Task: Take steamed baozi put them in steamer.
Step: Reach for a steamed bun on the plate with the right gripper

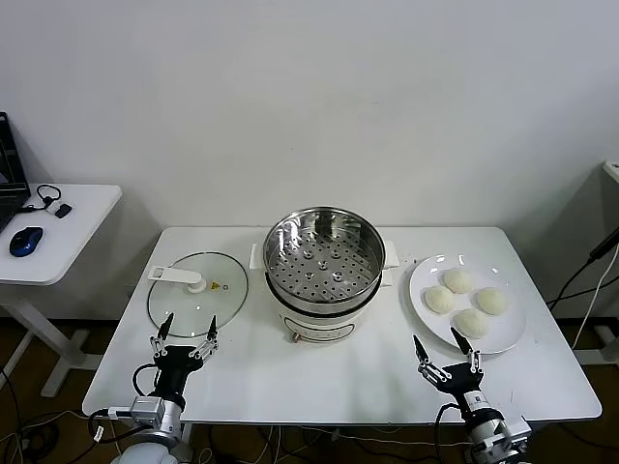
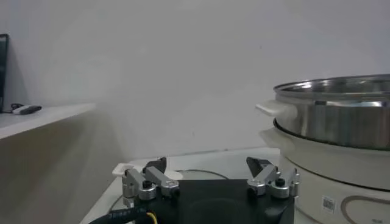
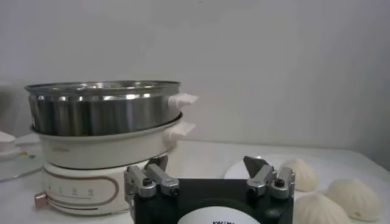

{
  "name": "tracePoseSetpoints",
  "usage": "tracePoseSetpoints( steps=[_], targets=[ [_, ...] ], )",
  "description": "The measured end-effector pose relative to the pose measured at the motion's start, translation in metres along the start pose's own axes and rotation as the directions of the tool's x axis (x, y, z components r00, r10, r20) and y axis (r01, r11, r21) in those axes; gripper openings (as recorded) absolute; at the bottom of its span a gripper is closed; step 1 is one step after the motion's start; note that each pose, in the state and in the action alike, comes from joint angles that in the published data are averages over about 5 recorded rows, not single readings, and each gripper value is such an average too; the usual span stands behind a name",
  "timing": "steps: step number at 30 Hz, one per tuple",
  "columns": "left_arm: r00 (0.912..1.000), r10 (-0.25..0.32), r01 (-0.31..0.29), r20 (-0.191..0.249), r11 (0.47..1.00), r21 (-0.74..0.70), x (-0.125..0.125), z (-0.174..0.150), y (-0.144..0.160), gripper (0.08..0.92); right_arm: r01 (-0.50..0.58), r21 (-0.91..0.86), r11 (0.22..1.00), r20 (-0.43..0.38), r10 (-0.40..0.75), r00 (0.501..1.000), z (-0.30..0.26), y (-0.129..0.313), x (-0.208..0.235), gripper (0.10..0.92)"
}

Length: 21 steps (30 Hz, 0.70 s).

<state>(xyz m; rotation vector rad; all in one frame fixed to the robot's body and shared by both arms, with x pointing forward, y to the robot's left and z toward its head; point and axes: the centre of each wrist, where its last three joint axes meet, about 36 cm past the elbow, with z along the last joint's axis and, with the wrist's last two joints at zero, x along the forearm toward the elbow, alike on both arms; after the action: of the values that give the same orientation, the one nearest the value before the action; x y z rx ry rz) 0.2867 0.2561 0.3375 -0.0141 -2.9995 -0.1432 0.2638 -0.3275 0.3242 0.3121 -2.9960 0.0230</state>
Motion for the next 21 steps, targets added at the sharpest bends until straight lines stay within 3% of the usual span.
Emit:
tracePoseSetpoints(
  steps=[11, 21],
  targets=[
    [0.9999, 0.010, -0.010, 0.013, 1.000, 0.006, -0.001, -0.004, -0.002, 0.823, 0.055, 0.114, 0.992, -0.007, -0.054, 0.999, -0.024, -0.062, -0.017, 0.823],
    [0.9994, 0.022, -0.022, 0.028, 1.000, 0.006, -0.003, -0.008, -0.002, 0.823, 0.207, 0.292, 0.934, -0.082, -0.191, 0.978, -0.059, -0.153, -0.060, 0.823]
  ],
)
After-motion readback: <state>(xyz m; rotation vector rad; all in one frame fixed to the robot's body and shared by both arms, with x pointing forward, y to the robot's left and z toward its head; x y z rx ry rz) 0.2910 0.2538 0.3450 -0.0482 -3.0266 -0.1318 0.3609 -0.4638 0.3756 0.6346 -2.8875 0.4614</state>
